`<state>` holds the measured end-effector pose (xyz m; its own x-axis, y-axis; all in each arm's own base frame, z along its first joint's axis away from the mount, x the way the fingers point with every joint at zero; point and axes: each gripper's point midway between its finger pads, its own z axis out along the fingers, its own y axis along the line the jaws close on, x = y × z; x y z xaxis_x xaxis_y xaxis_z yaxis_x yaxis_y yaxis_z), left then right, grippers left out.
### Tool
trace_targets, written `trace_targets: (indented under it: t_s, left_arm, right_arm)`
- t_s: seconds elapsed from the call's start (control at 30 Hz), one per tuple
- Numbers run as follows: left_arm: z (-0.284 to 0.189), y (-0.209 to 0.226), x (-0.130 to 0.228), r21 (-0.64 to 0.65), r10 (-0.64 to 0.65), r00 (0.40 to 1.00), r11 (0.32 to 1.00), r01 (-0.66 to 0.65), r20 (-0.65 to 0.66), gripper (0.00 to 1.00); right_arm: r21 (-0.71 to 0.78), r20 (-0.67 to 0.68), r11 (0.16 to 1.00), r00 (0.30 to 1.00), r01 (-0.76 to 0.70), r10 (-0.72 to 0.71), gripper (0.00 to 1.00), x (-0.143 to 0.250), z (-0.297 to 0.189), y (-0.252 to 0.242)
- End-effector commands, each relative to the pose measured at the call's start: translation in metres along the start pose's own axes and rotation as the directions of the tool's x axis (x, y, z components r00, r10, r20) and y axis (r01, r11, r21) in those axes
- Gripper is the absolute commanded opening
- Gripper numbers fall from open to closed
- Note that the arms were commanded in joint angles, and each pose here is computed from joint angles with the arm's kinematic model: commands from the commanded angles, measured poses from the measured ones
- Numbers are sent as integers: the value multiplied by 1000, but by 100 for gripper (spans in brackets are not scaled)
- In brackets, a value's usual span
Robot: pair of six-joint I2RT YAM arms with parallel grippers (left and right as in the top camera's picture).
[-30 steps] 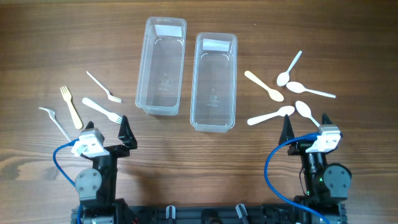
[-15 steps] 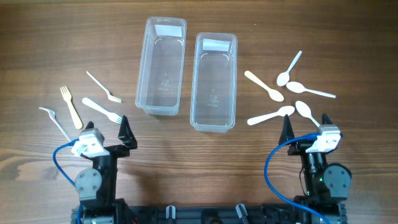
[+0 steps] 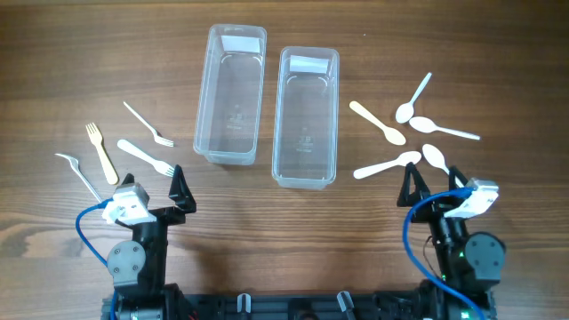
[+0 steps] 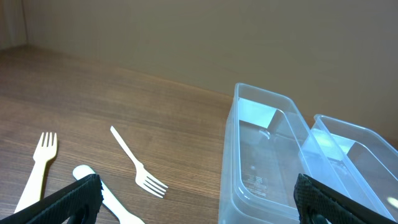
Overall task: Pack container
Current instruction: 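Move the right gripper over the white spoon and grasp it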
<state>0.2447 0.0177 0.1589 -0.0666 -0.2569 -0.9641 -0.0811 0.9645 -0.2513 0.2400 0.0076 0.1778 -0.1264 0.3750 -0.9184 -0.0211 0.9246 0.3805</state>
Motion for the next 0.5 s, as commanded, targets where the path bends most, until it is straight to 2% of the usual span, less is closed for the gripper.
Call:
trace_targets:
  t_s: [0.0, 0.1, 0.13, 0.2, 0.27, 0.33, 0.4, 0.47]
  left_arm:
    - [0, 0, 2, 4, 20, 1000, 1000, -20, 0, 100]
    - [0, 0, 2, 4, 20, 1000, 1000, -20, 0, 100]
    - [0, 0, 2, 4, 20, 1000, 1000, -20, 0, 100]
    - [0, 0, 2, 4, 20, 1000, 1000, -20, 0, 100]
    - [0, 0, 2, 4, 20, 1000, 1000, -20, 0, 100]
    - [0, 0, 2, 4, 20, 1000, 1000, -20, 0, 100]
    - [0, 0, 2, 4, 20, 1000, 1000, -20, 0, 100]
    - [0, 0, 2, 4, 20, 1000, 1000, -20, 0, 100]
  right_arm:
    - [103, 82, 990, 992, -100, 92, 99, -67, -15, 4]
    - [186, -32, 975, 991, -119, 127, 100, -87, 2, 7]
    - [263, -184, 959, 970, -105, 156, 99, -84, 28, 3]
    - [302, -304, 949, 934, -92, 187, 100, -77, 48, 2]
    - [316, -442, 944, 867, -92, 232, 99, -62, 70, 5]
    - [294, -585, 947, 759, -129, 285, 100, -36, 93, 14]
    - [277, -677, 944, 661, -178, 323, 100, -8, 108, 20]
    - [294, -714, 938, 610, -185, 344, 100, 12, 116, 15]
